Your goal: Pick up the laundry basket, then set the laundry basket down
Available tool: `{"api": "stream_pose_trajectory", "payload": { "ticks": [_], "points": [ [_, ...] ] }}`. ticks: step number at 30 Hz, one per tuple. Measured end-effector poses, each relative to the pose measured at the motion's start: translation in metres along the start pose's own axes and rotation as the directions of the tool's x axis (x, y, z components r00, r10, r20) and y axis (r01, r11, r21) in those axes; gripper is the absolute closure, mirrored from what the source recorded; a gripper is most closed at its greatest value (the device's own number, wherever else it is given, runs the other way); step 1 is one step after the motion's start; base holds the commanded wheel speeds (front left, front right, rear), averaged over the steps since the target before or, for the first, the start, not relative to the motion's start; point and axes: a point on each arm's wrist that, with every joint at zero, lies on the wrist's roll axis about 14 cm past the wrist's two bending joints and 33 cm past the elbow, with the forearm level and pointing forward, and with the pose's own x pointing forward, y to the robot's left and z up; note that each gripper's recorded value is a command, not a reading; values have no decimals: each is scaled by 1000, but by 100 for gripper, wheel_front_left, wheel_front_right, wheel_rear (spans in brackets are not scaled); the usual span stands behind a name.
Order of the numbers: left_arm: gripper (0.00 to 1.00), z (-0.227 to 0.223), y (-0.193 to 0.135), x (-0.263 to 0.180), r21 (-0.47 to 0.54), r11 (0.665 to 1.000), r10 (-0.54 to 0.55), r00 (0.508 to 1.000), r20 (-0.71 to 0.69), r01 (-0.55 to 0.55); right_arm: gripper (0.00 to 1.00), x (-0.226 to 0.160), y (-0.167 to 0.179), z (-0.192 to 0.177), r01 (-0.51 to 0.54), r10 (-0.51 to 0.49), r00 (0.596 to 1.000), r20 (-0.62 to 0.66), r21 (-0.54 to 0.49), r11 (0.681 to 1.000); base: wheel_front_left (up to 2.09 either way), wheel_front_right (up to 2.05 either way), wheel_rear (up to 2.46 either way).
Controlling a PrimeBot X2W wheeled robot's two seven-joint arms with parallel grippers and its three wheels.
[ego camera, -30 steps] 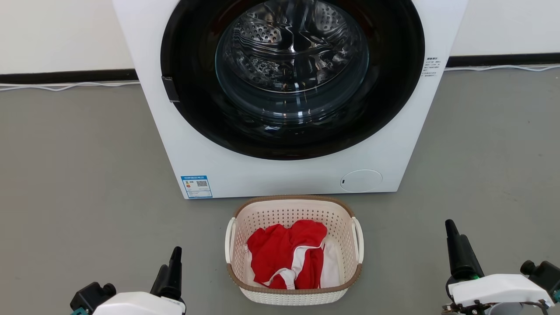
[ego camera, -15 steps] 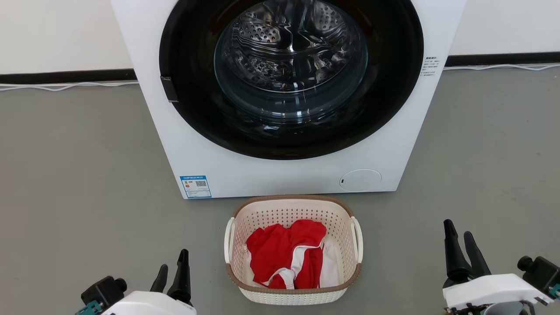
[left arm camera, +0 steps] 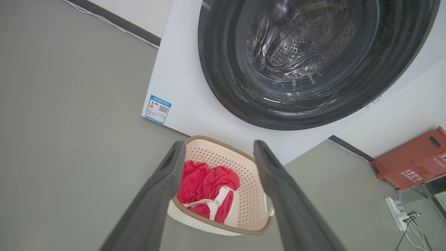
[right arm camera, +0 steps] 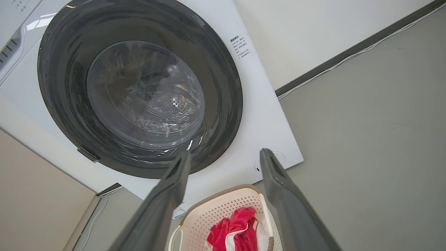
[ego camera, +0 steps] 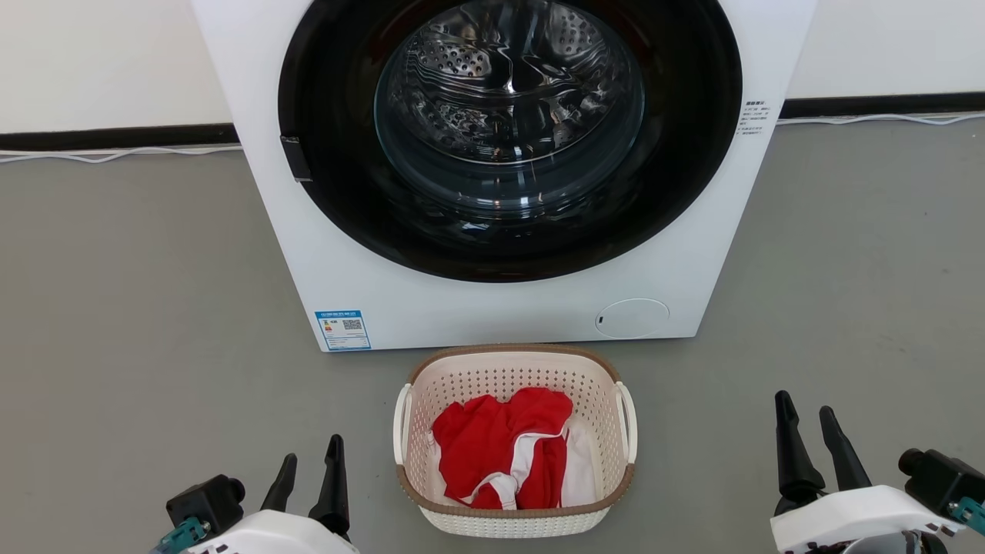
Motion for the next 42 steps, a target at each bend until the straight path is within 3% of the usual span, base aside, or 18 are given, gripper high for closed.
{"api": "stream_pose_trajectory", "payload": {
  "ticks": [19,42],
  "points": [
    [0,8,-18,0,272,960,-84,995,53,67,0,-5,-4,-6,-12,10,1000,-7,-229,973,0,0,0],
    [0,-1,-13,-2,519,853,-100,993,59,55,0,-6,-2,-7,-52,56,998,-7,-484,873,0,0,0]
  ]
}}
